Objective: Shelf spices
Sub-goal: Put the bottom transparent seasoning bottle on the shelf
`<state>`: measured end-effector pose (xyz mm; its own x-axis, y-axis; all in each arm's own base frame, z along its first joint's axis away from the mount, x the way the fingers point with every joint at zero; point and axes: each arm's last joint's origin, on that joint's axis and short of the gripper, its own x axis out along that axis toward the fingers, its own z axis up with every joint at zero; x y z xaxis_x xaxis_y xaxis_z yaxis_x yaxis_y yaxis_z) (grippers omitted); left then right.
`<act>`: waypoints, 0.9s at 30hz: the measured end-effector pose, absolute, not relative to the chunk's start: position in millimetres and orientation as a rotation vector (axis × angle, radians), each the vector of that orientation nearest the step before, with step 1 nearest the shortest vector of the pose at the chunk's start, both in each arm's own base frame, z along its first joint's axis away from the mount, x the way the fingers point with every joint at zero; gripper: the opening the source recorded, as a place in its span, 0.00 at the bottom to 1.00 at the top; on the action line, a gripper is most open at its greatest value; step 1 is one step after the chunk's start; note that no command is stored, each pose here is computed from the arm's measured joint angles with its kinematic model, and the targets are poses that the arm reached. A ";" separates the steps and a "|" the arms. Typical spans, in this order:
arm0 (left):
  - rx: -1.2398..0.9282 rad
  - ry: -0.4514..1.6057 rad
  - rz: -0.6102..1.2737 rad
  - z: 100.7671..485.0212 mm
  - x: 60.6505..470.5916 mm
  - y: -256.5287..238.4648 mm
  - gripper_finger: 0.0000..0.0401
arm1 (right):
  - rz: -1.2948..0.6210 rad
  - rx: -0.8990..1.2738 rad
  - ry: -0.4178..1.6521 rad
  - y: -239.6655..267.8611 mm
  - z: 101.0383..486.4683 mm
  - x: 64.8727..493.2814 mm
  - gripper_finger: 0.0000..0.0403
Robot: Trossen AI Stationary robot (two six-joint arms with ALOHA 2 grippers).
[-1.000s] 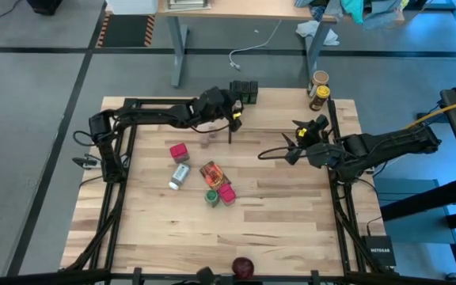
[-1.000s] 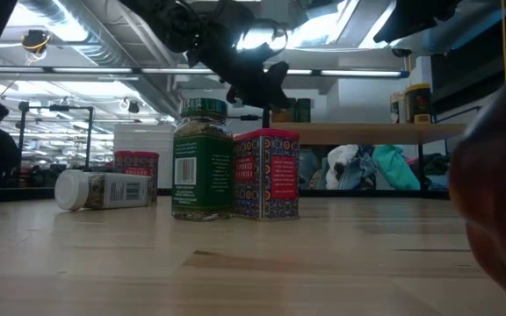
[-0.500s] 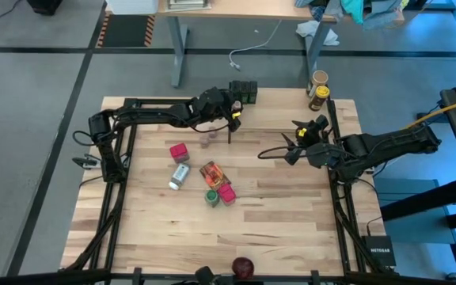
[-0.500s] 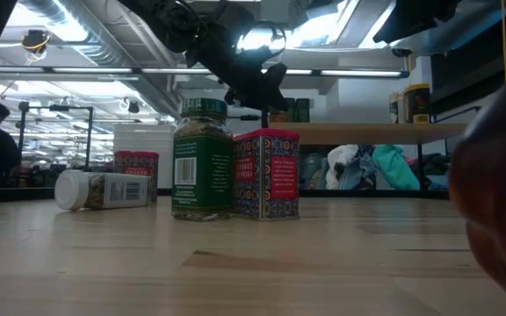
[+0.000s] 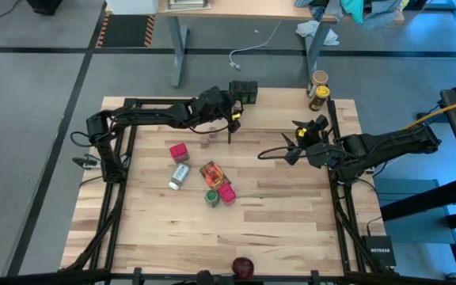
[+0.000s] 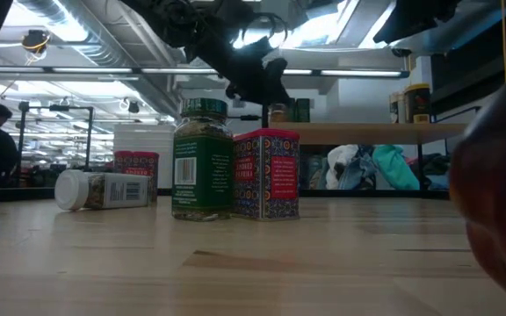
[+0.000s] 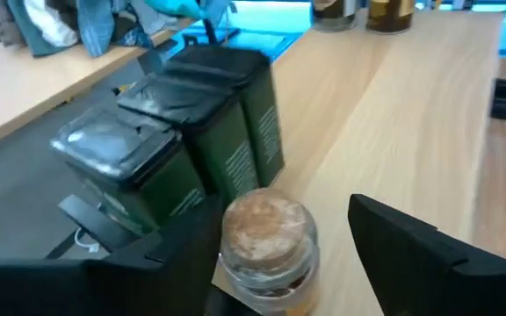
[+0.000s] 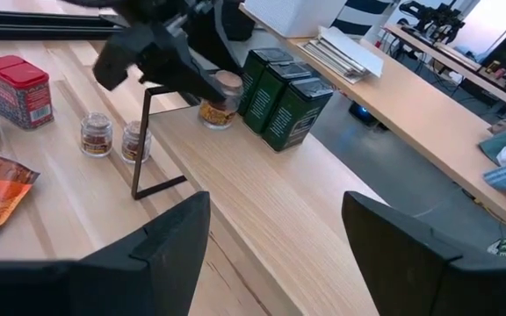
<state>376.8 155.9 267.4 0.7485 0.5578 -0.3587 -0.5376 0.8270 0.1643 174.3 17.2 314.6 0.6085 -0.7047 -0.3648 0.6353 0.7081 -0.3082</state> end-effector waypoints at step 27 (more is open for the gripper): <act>0.093 0.665 0.604 307.5 285.1 111.9 0.59 | -0.710 -0.125 0.501 19.7 313.1 178.7 0.66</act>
<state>285.1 111.9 307.5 0.6235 0.5537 -0.5520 -0.4959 0.8259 0.2684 178.7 19.7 313.1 0.6464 -0.6514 -0.3972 0.5929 0.7566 -0.2759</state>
